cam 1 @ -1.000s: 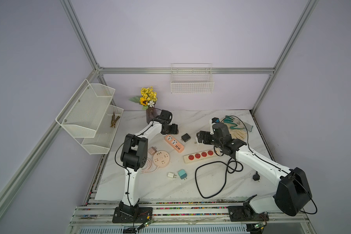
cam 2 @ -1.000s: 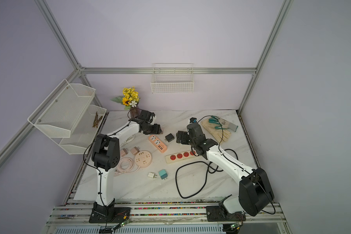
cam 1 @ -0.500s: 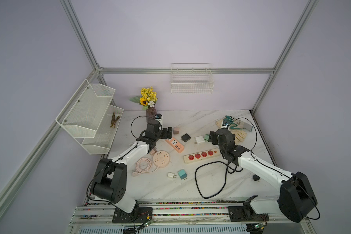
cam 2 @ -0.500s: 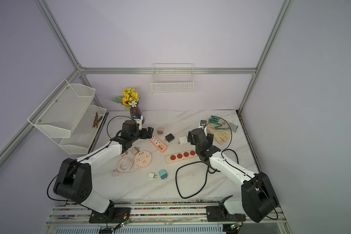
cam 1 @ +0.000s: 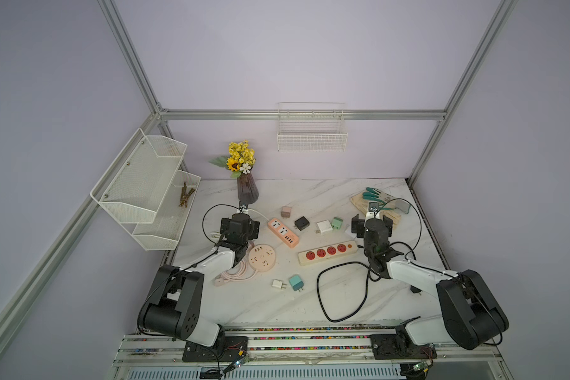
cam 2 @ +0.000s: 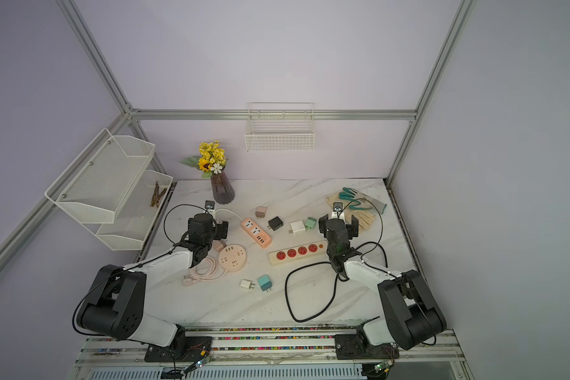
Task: Pull the plug off the socket
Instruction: Reset both arms
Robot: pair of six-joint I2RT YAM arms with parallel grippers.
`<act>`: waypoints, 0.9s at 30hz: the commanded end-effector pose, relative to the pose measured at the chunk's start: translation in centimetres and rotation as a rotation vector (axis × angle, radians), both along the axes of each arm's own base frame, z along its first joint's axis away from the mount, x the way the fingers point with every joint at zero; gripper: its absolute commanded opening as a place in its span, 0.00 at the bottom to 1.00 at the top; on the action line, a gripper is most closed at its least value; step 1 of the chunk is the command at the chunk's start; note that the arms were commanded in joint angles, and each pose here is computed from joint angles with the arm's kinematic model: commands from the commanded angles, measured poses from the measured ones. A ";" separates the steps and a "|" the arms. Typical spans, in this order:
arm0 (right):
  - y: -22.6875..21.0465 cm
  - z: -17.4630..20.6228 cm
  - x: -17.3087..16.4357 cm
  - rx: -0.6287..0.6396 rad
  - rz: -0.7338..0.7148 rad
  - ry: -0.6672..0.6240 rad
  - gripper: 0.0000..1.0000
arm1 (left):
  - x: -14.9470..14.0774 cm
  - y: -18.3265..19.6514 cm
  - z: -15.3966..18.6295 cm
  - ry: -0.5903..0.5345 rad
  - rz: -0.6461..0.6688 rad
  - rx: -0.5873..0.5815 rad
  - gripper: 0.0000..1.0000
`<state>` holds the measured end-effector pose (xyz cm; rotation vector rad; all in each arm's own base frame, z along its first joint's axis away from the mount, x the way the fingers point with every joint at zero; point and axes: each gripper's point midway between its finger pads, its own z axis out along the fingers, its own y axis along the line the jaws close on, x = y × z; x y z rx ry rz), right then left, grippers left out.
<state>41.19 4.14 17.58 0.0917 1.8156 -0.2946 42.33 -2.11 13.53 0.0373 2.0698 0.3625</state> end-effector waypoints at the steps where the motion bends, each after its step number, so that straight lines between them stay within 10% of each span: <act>1: 0.4 0.7 0.6 0.044 0.087 -0.089 0.99 | -0.3 2.1 -0.7 -0.004 0.041 0.019 1.00; 27: 0.4 -0.6 0.9 0.097 0.214 0.002 0.99 | -1.2 2.8 -1.5 -0.185 -0.114 -0.119 1.00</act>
